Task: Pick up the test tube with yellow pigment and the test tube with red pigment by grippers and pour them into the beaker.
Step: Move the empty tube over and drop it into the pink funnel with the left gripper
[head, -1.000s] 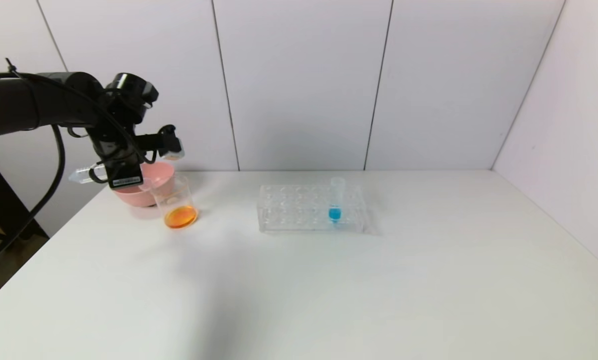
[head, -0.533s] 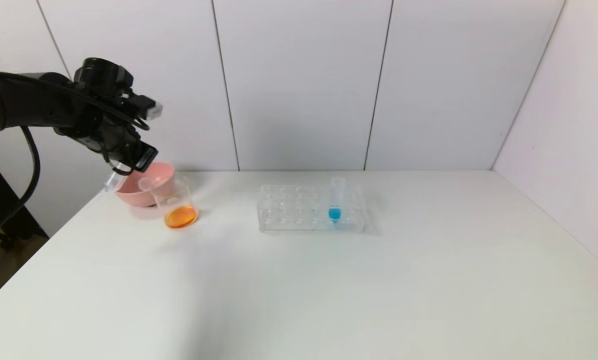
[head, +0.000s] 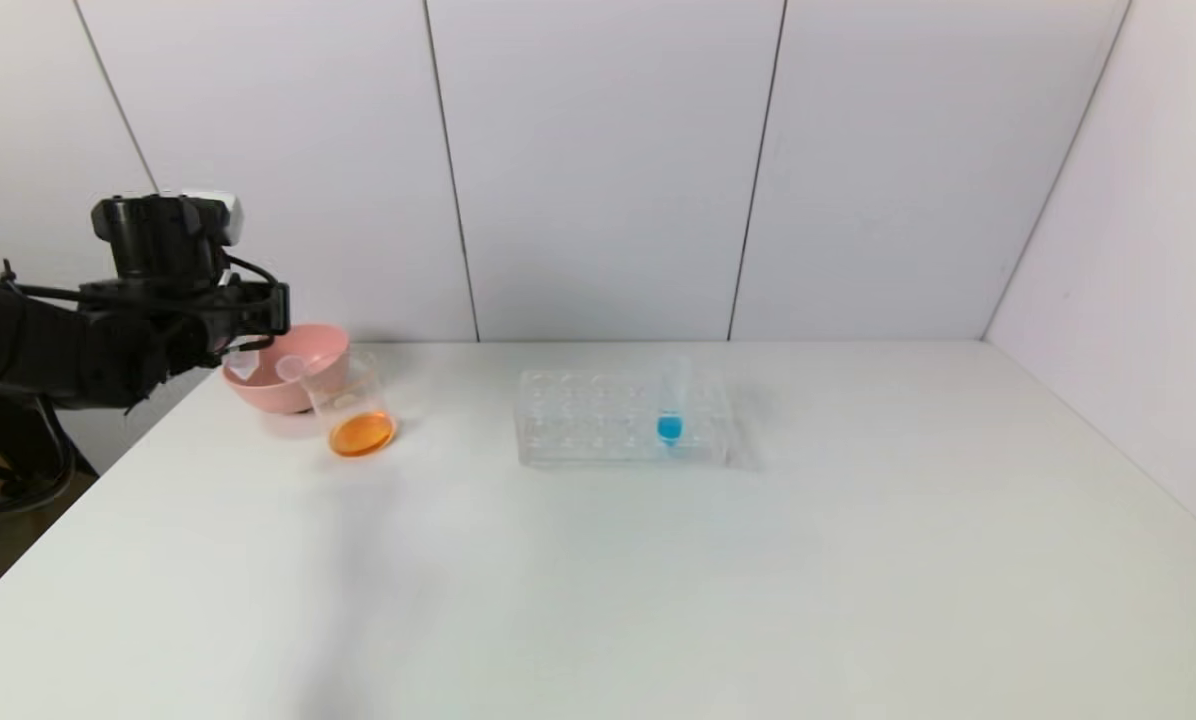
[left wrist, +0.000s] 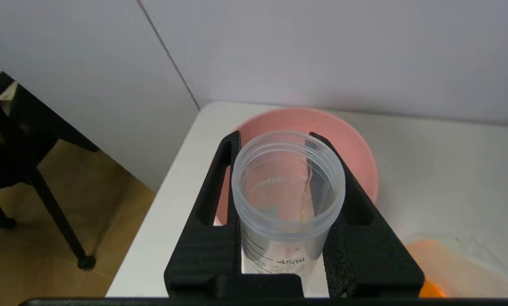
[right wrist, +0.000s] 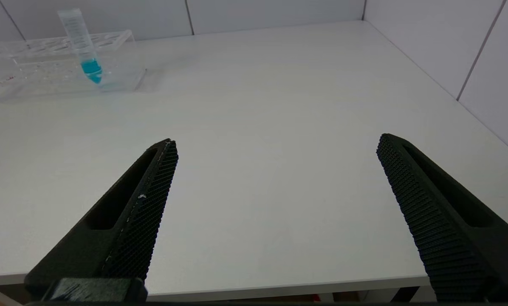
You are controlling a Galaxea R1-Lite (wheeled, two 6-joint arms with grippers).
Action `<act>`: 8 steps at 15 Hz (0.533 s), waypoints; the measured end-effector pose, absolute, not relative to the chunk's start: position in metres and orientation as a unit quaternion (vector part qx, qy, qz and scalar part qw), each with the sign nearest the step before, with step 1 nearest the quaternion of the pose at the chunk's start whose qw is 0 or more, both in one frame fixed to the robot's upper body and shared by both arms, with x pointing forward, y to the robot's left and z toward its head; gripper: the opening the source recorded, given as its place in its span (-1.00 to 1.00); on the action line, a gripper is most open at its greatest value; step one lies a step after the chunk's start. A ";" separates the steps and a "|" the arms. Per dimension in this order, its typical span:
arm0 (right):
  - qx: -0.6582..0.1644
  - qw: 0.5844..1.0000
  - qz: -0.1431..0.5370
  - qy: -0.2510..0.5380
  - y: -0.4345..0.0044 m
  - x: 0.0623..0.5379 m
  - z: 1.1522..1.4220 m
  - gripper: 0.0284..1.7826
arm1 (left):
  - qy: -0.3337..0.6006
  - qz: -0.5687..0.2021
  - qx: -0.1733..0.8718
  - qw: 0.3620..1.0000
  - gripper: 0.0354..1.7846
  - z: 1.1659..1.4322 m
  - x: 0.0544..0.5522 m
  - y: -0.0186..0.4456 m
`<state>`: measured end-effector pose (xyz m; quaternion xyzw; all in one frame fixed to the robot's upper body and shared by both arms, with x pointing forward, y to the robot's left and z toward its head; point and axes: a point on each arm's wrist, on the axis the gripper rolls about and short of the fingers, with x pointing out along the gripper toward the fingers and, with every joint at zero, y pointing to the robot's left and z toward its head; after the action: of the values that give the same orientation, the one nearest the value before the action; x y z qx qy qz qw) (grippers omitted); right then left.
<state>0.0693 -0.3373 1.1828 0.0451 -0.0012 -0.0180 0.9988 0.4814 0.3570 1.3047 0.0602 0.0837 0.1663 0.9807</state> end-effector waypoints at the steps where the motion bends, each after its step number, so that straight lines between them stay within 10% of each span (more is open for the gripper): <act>1: 0.045 0.999 -0.018 -0.001 -0.337 0.069 1.183 0.92 | 0.044 0.182 0.055 0.981 -0.44 1.299 0.484 0.360; 8: 0.045 0.999 -0.018 -0.001 -0.337 0.069 1.183 0.92 | -0.052 0.236 0.013 0.970 -0.44 1.252 0.521 0.377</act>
<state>0.0693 -0.3373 1.1828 0.0451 -0.0012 -0.0180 0.9988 0.5206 0.3771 1.2518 0.0130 -0.0525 0.2365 0.9701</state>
